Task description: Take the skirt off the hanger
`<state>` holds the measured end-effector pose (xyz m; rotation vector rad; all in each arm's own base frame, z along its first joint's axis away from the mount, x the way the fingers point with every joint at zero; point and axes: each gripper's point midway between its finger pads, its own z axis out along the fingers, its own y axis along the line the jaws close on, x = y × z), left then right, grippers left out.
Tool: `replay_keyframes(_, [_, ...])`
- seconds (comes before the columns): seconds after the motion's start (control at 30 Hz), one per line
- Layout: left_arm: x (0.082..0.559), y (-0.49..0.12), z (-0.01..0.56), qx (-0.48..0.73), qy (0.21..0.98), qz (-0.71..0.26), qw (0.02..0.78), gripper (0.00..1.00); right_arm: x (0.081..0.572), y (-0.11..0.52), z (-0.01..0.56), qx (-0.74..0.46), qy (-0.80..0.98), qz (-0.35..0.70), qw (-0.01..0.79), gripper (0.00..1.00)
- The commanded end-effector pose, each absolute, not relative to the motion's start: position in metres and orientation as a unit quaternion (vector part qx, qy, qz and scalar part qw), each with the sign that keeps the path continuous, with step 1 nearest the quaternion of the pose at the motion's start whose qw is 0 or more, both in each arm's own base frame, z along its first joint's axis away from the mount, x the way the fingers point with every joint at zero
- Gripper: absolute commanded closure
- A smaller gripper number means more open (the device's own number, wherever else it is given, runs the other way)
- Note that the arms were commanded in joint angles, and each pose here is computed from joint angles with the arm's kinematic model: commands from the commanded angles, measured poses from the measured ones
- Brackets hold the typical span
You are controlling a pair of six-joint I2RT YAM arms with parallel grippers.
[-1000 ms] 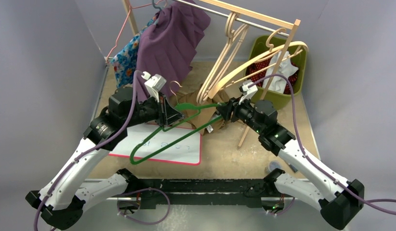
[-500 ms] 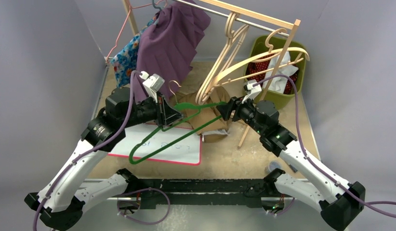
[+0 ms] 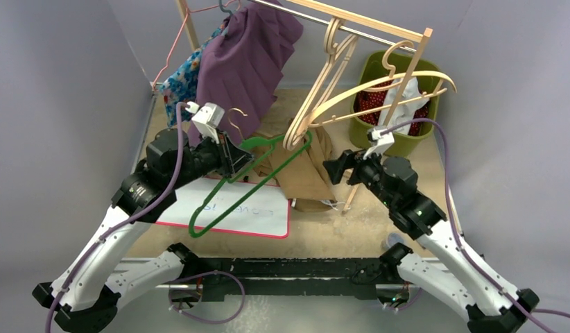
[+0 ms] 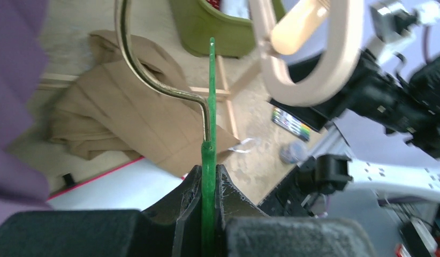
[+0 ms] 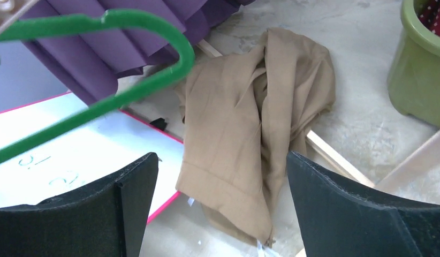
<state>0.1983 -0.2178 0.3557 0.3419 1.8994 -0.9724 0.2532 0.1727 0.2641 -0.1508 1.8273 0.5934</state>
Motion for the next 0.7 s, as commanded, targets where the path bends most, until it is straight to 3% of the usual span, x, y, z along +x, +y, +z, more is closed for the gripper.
replay_keyframes(0.0, [0.217, -0.191, 0.378, 0.078, 0.759, -0.352, 0.542, 1.00, 0.232, 0.163, 0.252, -0.033, 0.788, 0.276, 0.550, 0.09])
replay_keyframes(0.2, [0.223, -0.188, 0.380, 0.061, 0.753, -0.347, 0.555, 1.00, 0.226, 0.202, 0.199, -0.016, 0.802, 0.366, 0.472, 0.05])
replay_keyframes(0.43, [0.213, -0.181, 0.379, 0.060, 0.758, -0.346, 0.549, 1.00, 0.247, 0.212, 0.124, 0.003, 0.861, 0.309, 0.404, 0.07])
replay_keyframes(0.57, [0.207, -0.176, 0.377, 0.058, 0.760, -0.344, 0.548, 1.00, 0.246, 0.216, 0.102, -0.002, 0.876, 0.302, 0.376, 0.13])
replay_keyframes(0.67, [0.205, -0.173, 0.376, 0.056, 0.758, -0.343, 0.551, 1.00, 0.240, 0.223, 0.101, -0.013, 0.872, 0.324, 0.366, 0.32])
